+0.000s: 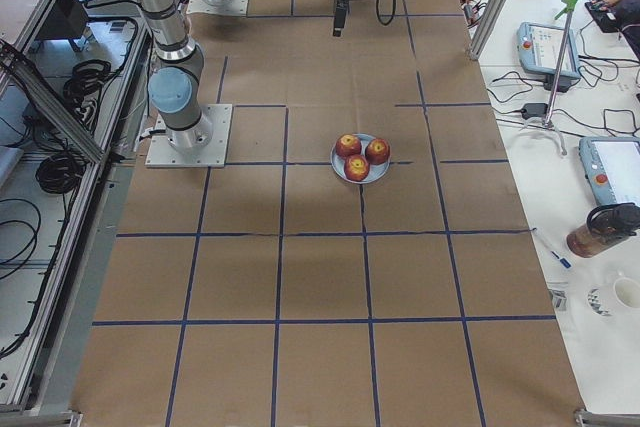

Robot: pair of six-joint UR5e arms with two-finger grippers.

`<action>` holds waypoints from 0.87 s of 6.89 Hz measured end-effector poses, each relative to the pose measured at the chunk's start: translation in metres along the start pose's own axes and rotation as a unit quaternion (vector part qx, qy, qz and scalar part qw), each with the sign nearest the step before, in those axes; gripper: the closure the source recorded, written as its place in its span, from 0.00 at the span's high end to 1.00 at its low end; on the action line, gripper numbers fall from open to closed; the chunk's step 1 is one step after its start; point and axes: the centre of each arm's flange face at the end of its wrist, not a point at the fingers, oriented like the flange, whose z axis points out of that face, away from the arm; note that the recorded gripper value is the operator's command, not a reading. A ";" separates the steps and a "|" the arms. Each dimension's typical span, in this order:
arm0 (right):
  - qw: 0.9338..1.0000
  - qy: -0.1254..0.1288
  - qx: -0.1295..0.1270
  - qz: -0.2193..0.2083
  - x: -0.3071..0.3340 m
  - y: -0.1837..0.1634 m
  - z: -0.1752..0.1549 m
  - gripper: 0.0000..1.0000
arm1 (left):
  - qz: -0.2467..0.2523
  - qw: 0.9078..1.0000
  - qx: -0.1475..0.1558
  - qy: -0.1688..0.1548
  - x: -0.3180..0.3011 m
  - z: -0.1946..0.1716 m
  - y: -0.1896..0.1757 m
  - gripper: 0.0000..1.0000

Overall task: Transfer apple from basket to plate
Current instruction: 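Close the left gripper around the yellow-red apple in the basket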

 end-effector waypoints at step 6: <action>1.000 0.000 0.000 0.000 0.000 0.000 0.000 1.00 | 0.086 0.996 0.004 0.005 -0.076 0.105 -0.010 0.99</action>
